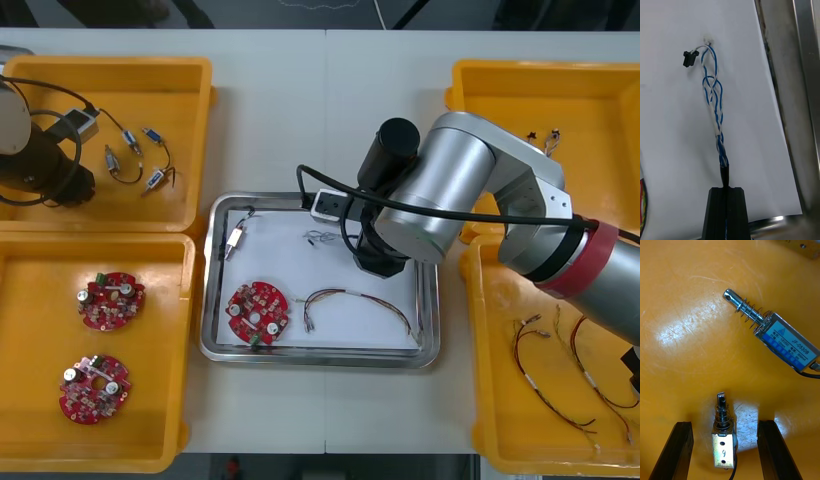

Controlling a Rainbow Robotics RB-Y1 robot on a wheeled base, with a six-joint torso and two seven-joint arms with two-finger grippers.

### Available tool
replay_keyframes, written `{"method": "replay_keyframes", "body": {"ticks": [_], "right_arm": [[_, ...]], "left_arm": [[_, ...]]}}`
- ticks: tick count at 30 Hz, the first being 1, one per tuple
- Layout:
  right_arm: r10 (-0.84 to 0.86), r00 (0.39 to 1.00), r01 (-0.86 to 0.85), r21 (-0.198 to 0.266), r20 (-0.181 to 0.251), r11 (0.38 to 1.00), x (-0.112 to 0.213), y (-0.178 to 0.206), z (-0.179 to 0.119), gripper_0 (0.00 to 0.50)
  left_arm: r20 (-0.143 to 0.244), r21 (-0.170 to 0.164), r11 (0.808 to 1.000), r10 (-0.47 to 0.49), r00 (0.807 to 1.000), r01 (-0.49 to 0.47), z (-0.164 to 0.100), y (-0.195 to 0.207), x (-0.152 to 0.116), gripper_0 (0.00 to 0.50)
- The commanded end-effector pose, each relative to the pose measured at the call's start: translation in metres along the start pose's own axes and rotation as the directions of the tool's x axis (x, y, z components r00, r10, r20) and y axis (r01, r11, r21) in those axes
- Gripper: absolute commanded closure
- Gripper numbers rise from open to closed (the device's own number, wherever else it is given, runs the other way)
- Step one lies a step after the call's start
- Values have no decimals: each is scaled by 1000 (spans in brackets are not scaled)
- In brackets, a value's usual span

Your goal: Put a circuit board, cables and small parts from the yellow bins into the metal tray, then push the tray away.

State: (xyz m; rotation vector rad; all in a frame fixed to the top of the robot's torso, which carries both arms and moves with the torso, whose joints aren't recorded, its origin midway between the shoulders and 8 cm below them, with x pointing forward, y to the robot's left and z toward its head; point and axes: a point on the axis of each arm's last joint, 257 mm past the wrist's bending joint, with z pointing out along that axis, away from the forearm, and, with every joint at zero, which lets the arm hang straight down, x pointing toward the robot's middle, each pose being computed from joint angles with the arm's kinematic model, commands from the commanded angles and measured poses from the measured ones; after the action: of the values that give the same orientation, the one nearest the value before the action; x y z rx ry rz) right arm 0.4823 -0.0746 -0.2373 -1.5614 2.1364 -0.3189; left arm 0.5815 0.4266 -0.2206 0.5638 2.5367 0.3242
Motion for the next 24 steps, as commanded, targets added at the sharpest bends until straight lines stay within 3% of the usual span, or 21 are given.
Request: {"method": "replay_keyframes", "body": {"ticks": [1,2,5,6,7,8,9,13,18,24], "right_arm": [[-60,998,60,19,13,998,-5,-2,8,500],[-59,998,59,21,12,998,-4,-3,10,500],[-63,998,63,24,12,998,-4,-4,12,500],[-63,998,63,24,12,998,-4,-4,12,466],[-63,998,62,24,10,998,-4,-4,12,466],[-63,998,63,24,11,998,-4,-4,12,100],[-60,998,60,23,11,998,-4,-4,12,0],[-62,998,62,23,12,998,-4,-4,12,0],[-62,998,62,19,23,998,-8,-1,7,0],[-43,999,43,34,3,999,-9,-7,-19,0]], "left_arm": [[38,-18,994,105,994,-105,-4,-1,-22,287],[37,-18,994,105,994,-104,-3,-1,-20,499],[37,-20,994,105,994,-104,-4,0,-20,500],[37,-20,995,103,994,-102,-4,0,-20,500],[40,-21,995,98,994,-98,-5,1,-21,500],[42,-20,995,95,995,-94,-5,2,-21,500],[40,-21,996,88,995,-87,-8,4,-20,500],[35,-27,996,84,996,-83,-20,9,-23,500],[-2,-28,997,74,997,-74,-48,15,-21,500],[-21,-13,999,43,999,-43,-70,13,-20,500]]}}
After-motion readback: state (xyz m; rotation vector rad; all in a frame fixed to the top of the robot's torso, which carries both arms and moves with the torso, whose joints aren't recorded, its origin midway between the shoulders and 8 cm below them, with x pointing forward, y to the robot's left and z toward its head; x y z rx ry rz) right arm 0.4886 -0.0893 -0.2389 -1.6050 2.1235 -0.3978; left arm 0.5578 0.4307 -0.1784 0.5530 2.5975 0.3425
